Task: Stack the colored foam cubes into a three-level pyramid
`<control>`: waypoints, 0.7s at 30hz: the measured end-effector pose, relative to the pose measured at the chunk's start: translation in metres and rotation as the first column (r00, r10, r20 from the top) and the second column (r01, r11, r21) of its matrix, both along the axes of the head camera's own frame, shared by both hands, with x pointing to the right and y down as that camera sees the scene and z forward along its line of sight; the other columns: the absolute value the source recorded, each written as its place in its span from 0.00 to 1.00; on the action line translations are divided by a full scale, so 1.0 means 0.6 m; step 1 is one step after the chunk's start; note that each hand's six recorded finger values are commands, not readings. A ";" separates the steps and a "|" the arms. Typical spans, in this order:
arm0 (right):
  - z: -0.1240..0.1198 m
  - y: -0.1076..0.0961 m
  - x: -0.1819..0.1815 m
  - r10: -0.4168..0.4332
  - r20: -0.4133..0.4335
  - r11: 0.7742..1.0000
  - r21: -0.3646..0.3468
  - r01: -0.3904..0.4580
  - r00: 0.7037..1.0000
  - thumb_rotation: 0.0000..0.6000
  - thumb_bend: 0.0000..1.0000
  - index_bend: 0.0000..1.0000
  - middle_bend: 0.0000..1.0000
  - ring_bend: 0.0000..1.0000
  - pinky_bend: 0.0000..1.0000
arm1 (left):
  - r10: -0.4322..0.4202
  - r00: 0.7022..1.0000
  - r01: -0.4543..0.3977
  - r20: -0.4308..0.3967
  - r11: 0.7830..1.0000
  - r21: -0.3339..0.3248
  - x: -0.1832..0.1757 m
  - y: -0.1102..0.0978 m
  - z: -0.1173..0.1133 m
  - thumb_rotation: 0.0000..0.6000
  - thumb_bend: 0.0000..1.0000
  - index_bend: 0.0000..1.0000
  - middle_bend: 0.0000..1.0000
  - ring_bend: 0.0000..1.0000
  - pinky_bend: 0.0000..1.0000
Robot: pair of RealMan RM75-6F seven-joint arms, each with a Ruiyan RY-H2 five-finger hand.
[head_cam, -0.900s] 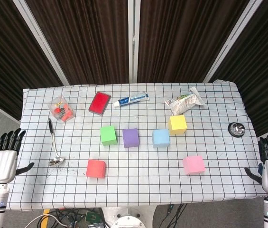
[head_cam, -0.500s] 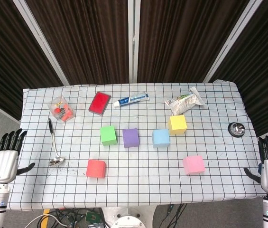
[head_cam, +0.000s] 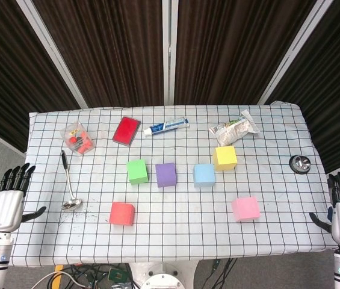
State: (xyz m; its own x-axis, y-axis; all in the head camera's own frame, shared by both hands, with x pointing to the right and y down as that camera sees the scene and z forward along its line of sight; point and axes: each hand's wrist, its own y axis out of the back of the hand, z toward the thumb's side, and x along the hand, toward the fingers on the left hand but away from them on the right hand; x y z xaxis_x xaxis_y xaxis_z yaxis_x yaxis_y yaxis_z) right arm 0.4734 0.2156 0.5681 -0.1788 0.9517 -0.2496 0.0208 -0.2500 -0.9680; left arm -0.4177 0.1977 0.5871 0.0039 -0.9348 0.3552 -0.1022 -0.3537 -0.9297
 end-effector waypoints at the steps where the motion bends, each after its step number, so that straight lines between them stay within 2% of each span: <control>1: 0.000 0.000 0.000 -0.002 -0.002 1.000 -0.003 0.002 1.000 1.00 0.01 0.00 0.00 0.00 0.00 | 0.000 1.000 0.000 0.004 1.000 0.001 0.000 0.000 -0.001 1.00 0.00 0.04 0.03 0.00 0.00; 21: 0.004 -0.009 -0.016 -0.008 0.009 1.000 -0.023 0.008 1.000 1.00 0.01 0.00 0.00 0.00 0.00 | 0.005 0.999 -0.007 -0.038 0.999 -0.031 0.012 0.000 0.007 1.00 0.00 0.04 0.02 0.00 0.01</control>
State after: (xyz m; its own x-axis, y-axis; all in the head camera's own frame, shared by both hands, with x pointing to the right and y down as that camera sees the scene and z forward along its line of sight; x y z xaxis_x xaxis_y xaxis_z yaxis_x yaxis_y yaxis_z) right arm 0.4641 0.2103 0.5706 -0.1692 0.9469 -0.2735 0.0275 -0.2729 -0.9617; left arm -0.4103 0.1975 0.5913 0.0235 -0.9232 0.3836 -0.1350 -0.3832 -0.9138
